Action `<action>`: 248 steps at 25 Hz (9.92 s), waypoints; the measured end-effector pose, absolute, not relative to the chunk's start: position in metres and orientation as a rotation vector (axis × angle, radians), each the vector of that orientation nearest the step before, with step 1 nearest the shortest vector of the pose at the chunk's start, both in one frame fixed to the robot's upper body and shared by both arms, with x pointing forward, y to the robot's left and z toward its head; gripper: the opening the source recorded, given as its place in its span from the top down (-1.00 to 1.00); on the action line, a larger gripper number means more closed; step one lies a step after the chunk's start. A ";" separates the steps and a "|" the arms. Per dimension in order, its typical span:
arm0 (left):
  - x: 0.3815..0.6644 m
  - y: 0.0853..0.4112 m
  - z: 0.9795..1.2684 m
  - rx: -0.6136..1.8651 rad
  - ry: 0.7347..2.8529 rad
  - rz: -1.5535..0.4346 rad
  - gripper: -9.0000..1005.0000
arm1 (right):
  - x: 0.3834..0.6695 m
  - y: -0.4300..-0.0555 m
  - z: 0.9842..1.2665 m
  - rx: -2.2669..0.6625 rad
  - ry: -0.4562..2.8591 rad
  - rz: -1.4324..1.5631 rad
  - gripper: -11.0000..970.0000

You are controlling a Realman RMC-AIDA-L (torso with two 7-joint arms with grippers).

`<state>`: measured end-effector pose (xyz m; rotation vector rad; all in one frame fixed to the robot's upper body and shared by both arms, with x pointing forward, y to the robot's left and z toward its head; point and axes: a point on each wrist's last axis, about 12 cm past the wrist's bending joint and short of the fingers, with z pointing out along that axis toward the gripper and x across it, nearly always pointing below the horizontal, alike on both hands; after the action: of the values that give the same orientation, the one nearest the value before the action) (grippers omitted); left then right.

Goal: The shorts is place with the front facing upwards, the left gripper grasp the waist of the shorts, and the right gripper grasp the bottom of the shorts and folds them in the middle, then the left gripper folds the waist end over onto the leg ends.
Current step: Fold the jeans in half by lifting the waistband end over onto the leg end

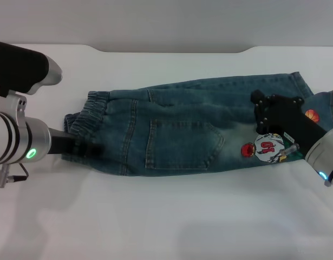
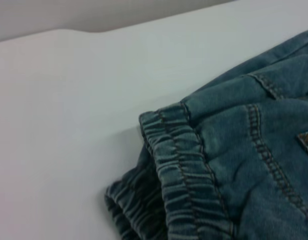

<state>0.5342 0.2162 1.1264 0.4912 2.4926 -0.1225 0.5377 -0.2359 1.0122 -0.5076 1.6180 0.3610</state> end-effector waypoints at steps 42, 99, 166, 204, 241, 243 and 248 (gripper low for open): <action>0.539 0.221 1.116 0.531 2.491 -0.096 0.46 | 0.540 -0.235 1.016 -0.478 1.608 0.418 0.98; 0.527 0.190 1.228 0.584 1.993 -0.286 0.89 | 0.561 -0.139 1.019 -0.688 1.804 0.657 0.98; 0.542 0.172 1.244 0.612 1.818 -0.392 0.89 | 0.573 -0.084 1.042 -0.845 1.757 0.667 0.98; 0.524 0.133 1.246 0.738 1.754 -0.479 0.89 | 0.586 -0.152 1.026 -0.518 1.825 0.509 0.98; 0.513 0.113 1.234 0.792 1.729 -0.528 0.89 | 0.570 -0.268 1.017 -0.232 1.732 0.232 0.98; 0.510 0.107 1.231 0.803 1.723 -0.551 0.89 | 0.561 -0.290 1.015 -0.188 1.718 0.175 0.98; 0.502 0.091 1.226 0.821 1.686 -0.606 0.89 | 0.534 -0.338 1.010 -0.098 1.708 0.037 0.98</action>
<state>0.5024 0.0905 1.2263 0.8212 1.6860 -0.6064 0.5341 -0.3377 1.0104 -0.0979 1.7077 0.0374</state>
